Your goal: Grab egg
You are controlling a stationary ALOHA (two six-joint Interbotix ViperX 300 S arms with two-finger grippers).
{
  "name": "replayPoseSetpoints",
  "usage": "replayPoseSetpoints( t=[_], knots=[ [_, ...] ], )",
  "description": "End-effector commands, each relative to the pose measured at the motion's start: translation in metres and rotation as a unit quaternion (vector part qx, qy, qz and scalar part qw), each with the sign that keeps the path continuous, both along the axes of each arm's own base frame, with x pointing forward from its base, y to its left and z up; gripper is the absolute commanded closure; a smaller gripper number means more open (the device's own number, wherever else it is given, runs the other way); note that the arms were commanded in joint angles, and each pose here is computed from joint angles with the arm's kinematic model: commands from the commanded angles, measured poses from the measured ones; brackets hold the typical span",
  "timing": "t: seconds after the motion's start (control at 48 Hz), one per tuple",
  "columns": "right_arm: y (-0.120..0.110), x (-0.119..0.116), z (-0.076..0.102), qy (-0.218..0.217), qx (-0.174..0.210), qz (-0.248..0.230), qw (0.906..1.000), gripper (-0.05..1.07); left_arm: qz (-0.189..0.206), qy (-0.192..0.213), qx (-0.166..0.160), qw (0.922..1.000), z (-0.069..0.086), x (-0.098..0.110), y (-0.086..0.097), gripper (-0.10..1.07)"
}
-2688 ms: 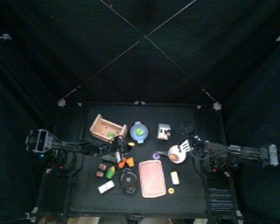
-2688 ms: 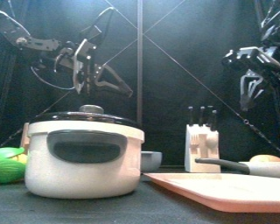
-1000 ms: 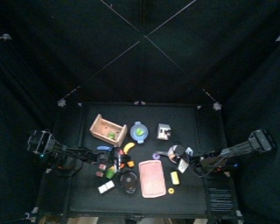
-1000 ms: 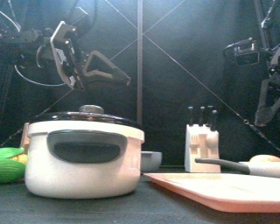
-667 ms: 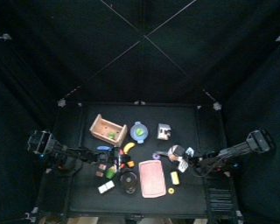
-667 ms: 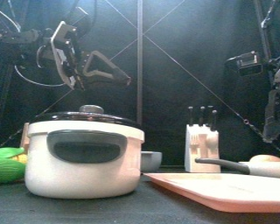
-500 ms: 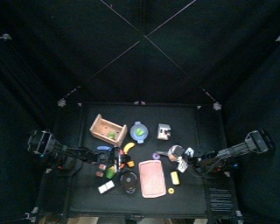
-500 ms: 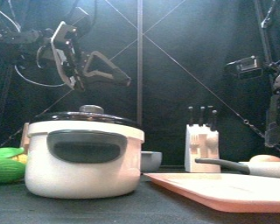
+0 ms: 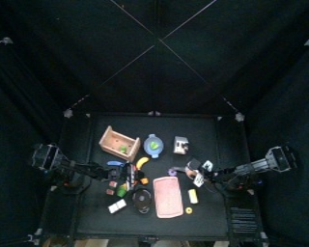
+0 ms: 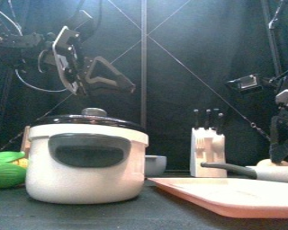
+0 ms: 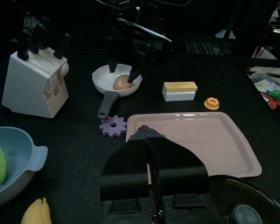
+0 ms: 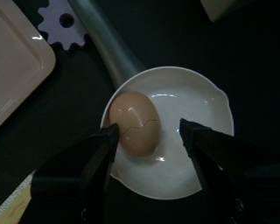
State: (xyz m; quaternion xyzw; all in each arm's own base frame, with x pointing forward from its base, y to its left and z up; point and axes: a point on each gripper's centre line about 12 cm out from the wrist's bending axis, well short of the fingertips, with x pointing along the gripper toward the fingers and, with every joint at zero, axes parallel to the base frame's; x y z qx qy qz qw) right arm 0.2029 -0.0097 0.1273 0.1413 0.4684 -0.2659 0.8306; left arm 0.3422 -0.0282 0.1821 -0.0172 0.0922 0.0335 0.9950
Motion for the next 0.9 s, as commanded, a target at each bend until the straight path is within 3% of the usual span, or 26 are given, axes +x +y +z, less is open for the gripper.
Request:
replayPoseSetpoints(
  t=[0.0,0.521,0.875],
  knots=[
    [-0.001,0.004,0.000,-0.006,0.004,-0.001,1.0000,0.13,0.000,-0.017,-0.001,0.9999,0.009,0.005,-0.001,0.78],
    [-0.005,0.007,-0.016,0.016,0.007,0.001,0.9998,0.13,0.001,-0.016,-0.002,0.9999,0.008,0.005,-0.001,0.78],
    [-0.007,0.008,-0.021,0.028,0.006,-0.001,0.9996,0.38,0.001,-0.014,-0.002,0.9999,0.007,0.005,-0.001,0.78]
  ],
)
